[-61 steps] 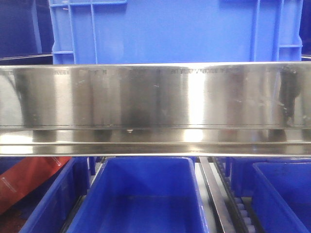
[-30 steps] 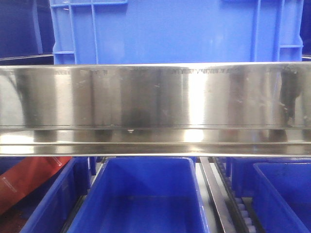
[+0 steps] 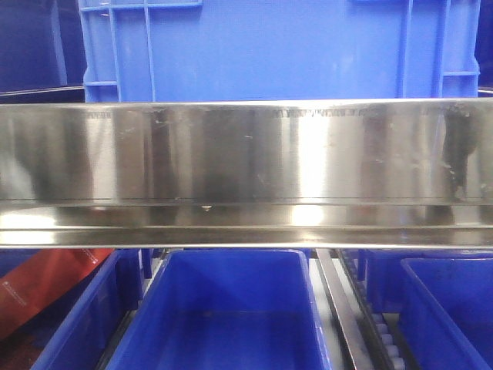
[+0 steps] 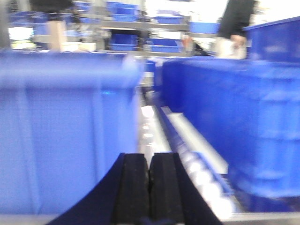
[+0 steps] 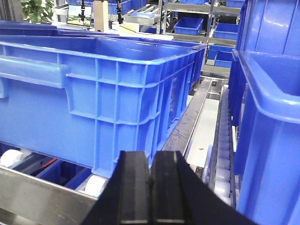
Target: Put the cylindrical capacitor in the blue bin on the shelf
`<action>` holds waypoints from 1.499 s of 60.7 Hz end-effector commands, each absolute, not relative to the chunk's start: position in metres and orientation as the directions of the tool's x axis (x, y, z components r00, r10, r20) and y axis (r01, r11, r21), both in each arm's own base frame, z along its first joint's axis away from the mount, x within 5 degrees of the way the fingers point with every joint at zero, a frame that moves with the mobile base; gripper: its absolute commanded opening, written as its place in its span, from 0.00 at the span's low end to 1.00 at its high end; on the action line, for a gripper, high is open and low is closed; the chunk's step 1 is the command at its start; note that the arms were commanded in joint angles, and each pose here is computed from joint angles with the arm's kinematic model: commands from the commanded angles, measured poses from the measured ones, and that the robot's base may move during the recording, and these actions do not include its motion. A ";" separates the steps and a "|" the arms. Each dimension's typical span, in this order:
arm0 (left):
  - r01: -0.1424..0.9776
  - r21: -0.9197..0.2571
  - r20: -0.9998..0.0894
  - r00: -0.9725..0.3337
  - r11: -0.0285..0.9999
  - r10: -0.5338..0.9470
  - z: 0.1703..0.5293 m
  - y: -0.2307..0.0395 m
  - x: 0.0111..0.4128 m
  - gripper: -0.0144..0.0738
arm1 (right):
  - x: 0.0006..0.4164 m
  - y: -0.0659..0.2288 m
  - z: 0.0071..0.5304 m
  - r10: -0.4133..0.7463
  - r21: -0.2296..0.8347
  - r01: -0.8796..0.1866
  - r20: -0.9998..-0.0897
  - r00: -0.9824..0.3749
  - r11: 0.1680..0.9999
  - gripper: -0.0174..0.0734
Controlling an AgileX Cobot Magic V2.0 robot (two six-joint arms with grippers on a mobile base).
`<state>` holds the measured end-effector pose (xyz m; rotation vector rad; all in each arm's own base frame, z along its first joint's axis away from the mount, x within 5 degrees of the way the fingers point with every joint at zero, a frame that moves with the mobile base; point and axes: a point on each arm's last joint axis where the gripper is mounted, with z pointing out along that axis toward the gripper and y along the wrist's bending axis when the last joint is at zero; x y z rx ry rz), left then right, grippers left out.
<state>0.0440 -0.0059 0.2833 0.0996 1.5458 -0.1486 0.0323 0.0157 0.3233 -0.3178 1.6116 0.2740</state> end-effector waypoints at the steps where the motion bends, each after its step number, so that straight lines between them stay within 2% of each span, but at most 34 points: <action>1: 0.132 -0.044 -0.997 0.057 0.990 -0.052 0.260 -0.006 0.047 0.04 | 0.032 0.015 0.325 -0.032 -0.021 -0.356 -0.999 -0.025 0.934 0.01; 10: 0.120 -0.043 -0.997 0.055 0.992 -0.050 0.212 -0.007 0.056 0.04 | 0.032 0.015 0.325 -0.032 -0.021 -0.356 -0.999 -0.025 0.934 0.01; 13: 0.125 -0.043 -0.994 0.094 0.991 -0.055 0.214 -0.007 0.056 0.04 | 0.032 0.015 0.325 -0.032 -0.021 -0.356 -0.999 -0.025 0.934 0.01; 14: 0.117 -0.043 -0.999 0.020 0.992 -0.046 0.208 -0.006 0.056 0.04 | 0.032 0.015 0.326 -0.031 -0.021 -0.355 -0.999 -0.023 0.935 0.01; 17: 0.116 -0.043 -0.999 -0.016 0.992 -0.041 0.204 -0.006 0.056 0.04 | 0.032 0.015 0.326 -0.030 -0.021 -0.357 -0.999 -0.021 0.934 0.01; 79: 0.118 -0.043 -0.999 0.002 0.992 -0.044 0.206 -0.006 0.056 0.04 | 0.032 0.015 0.327 -0.027 -0.021 -0.356 -1.000 -0.012 0.934 0.01; 84: 0.118 -0.043 -0.999 0.002 0.992 -0.044 0.206 -0.006 0.056 0.04 | 0.033 0.014 0.329 -0.018 -0.021 -0.333 -1.000 0.013 0.943 0.01; 91: 0.118 -0.043 -0.999 0.002 0.992 -0.044 0.206 -0.006 0.056 0.04 | 0.038 0.011 0.326 -0.002 -0.019 -0.237 -0.997 0.072 0.971 0.01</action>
